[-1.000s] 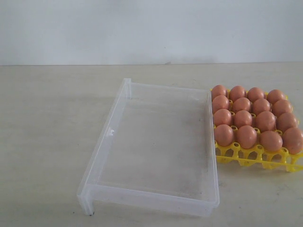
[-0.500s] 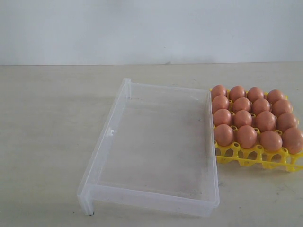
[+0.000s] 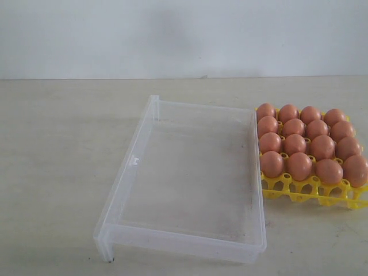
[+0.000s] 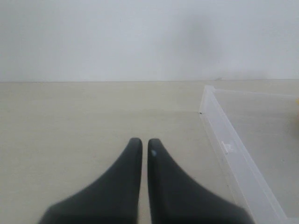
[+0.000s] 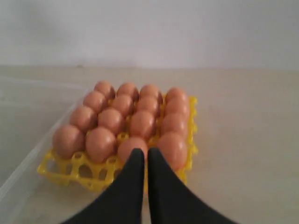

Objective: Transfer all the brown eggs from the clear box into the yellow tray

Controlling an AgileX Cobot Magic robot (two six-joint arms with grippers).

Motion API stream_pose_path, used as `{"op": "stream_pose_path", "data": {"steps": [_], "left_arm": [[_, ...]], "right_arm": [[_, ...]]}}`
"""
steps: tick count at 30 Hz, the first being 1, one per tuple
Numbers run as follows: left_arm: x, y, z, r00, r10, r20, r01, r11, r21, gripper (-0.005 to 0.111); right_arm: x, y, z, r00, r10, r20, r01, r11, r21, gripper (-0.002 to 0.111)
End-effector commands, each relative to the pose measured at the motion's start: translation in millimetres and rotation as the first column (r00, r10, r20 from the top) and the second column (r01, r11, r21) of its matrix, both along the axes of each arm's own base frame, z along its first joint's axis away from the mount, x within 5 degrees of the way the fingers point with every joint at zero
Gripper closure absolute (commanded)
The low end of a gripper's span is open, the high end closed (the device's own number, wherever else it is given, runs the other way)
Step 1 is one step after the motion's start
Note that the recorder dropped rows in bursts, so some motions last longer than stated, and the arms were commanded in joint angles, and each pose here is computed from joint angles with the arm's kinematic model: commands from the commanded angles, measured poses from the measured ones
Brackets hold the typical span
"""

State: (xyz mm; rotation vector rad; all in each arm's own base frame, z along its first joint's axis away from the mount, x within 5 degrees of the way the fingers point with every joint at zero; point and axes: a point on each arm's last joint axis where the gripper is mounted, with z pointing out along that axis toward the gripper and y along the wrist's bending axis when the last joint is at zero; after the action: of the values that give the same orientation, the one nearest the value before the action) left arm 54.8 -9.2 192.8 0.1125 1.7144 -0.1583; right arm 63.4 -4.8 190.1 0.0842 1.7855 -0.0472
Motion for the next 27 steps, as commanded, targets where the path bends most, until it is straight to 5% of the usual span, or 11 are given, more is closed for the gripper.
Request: {"op": "stream_pose_path", "data": {"steps": [1, 4, 7, 15, 27], "left_arm": [[0.0, 0.1, -0.6, 1.0, 0.003, 0.001, -0.003, 1.0, 0.0, 0.102], [-0.1, 0.2, -0.8, 1.0, 0.003, -0.001, -0.003, 1.0, 0.0, 0.102], [0.0, 0.1, -0.7, 1.0, 0.003, 0.001, -0.003, 1.0, 0.0, 0.102], [0.0, 0.1, -0.3, 1.0, 0.003, 0.004, -0.003, 1.0, -0.001, 0.102], [0.0, 0.1, -0.3, 1.0, 0.003, 0.004, -0.003, 1.0, -0.001, 0.102]], "right_arm": [[-2.9, 2.4, -12.0, 0.993, -0.002, -0.115, 0.018, 0.99, 0.138, 0.109], [-6.7, 2.0, -11.0, 0.996, -0.018, -0.087, 0.03, 0.99, 0.135, 0.109], [-10.7, -1.9, -9.4, 0.997, -0.052, -0.059, 0.051, 0.999, -0.019, 0.109], [-11.3, 0.8, -12.4, 0.996, -0.041, -0.083, 0.05, 0.992, 0.114, 0.109], [-11.2, 1.3, -11.9, 0.997, -0.024, -0.079, 0.032, 0.995, 0.1, 0.109]]}}
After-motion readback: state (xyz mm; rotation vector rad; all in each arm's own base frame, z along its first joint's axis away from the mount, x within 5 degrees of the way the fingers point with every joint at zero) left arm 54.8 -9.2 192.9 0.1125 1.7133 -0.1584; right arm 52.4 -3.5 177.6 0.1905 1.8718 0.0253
